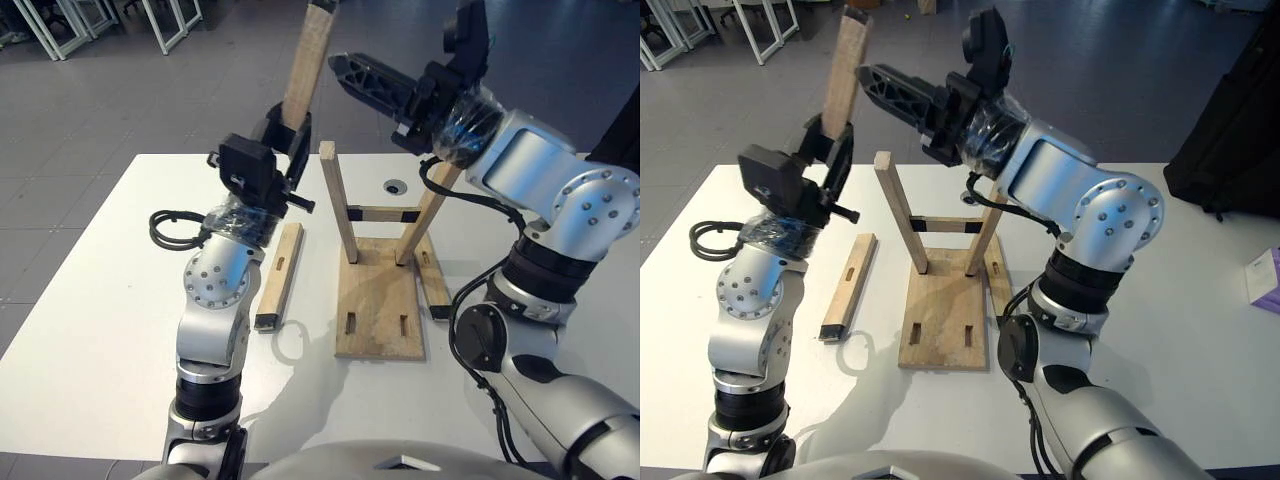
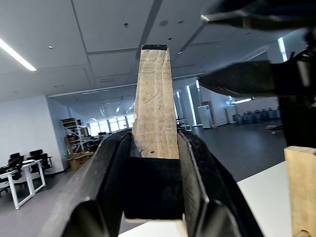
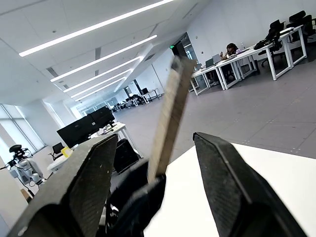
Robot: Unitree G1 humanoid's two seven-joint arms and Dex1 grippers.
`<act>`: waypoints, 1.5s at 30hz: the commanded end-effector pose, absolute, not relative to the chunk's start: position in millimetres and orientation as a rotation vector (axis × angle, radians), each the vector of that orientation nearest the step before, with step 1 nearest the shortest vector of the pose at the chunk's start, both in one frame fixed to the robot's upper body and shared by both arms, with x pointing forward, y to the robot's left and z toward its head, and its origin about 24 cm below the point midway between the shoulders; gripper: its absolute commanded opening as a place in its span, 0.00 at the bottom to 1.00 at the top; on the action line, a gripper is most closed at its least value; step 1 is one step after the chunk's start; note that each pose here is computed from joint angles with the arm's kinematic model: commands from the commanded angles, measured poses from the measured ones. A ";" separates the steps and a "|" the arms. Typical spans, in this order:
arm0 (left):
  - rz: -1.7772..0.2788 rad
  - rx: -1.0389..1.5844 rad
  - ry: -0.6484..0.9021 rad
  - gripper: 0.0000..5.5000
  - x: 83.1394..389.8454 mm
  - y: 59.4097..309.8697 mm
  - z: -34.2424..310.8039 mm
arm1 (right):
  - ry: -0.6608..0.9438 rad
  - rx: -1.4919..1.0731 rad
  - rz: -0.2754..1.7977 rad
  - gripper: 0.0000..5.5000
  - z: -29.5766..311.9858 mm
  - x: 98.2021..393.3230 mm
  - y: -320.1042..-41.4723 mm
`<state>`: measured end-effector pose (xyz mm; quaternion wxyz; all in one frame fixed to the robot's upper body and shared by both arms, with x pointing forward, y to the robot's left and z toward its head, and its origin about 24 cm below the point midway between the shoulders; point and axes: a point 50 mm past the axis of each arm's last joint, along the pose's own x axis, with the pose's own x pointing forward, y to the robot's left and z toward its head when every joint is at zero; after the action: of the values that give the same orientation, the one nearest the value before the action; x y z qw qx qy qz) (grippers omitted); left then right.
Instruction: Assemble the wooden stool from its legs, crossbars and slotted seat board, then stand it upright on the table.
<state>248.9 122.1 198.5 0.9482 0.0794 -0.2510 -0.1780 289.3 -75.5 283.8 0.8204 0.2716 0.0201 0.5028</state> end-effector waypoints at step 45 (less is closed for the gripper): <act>0.159 -0.113 -0.224 0.63 243.1 186.6 163.9 | -0.224 0.414 0.203 0.07 279.3 282.5 -224.8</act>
<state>246.5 161.5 175.2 0.9881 -0.0301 -0.1499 -0.0172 282.1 -209.8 323.5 0.9295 0.2449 -0.1529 0.2294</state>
